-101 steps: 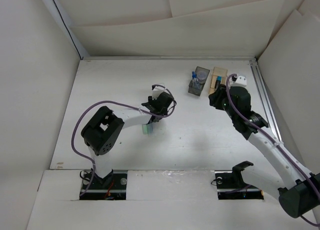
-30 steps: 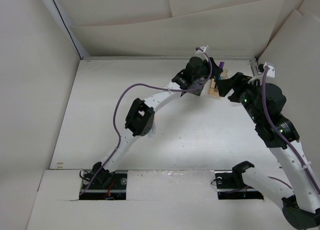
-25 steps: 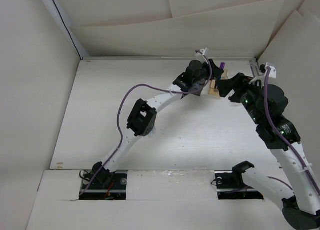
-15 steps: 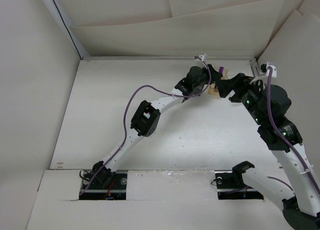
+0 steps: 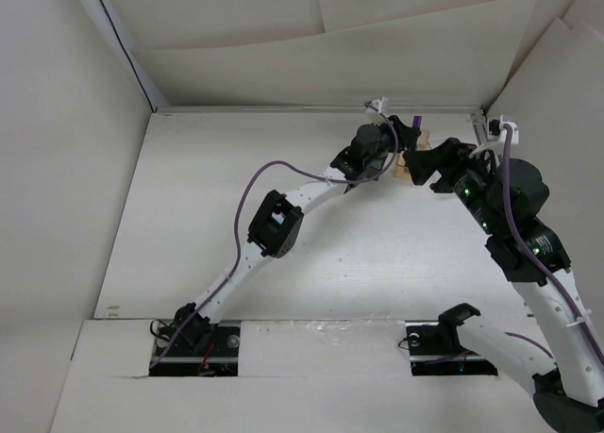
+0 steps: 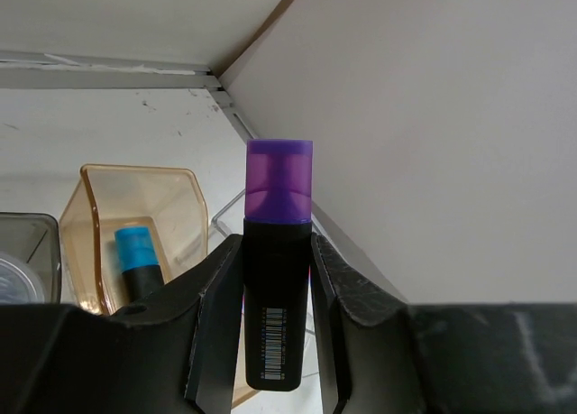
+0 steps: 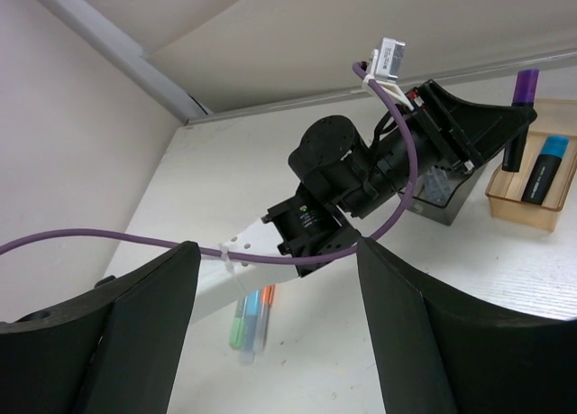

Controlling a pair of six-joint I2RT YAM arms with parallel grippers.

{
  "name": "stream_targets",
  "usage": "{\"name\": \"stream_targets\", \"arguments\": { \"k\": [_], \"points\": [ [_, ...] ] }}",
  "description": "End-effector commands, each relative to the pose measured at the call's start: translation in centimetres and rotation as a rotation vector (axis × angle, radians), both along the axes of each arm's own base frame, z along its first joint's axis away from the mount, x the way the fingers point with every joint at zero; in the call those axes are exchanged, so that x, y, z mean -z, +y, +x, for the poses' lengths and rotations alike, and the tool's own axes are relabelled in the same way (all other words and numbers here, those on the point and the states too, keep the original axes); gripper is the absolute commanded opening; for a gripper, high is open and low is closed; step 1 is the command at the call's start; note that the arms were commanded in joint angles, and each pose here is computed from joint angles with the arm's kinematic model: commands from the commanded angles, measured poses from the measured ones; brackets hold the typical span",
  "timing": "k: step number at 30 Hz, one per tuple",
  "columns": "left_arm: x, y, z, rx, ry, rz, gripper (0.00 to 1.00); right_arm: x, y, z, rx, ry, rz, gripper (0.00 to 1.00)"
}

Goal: Sort the stationery into containers
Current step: Place the stationery into the container

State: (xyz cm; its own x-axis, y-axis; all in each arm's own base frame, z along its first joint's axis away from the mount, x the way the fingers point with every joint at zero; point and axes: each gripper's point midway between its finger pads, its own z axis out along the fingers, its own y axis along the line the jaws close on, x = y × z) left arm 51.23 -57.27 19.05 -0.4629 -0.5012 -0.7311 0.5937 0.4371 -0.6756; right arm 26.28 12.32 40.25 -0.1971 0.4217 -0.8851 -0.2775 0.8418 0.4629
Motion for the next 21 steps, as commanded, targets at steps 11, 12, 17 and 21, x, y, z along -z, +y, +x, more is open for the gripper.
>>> {"name": "stream_targets", "arguments": {
  "k": [11, 12, 17, 21],
  "points": [
    [-2.6, 0.4, 1.1, -0.07, -0.109, -0.065, 0.29, -3.8, 0.7, -1.5, -0.05, -0.115, 0.038, 0.76],
    [-1.9, 0.4, 1.3, -0.079, -0.102, -0.059, 0.29, -3.8, 0.7, -1.5, -0.05, -0.115, 0.038, 0.76],
    [-1.9, 0.4, 1.3, -0.079, -0.102, -0.059, 0.35, -3.5, 1.0, -1.3, -0.061, -0.107, 0.034, 0.76],
    [-1.9, 0.5, 1.3, -0.081, -0.11, -0.051, 0.46, -3.5, 1.1, -1.4, -0.07, -0.107, 0.034, 0.76]
  ]
}}
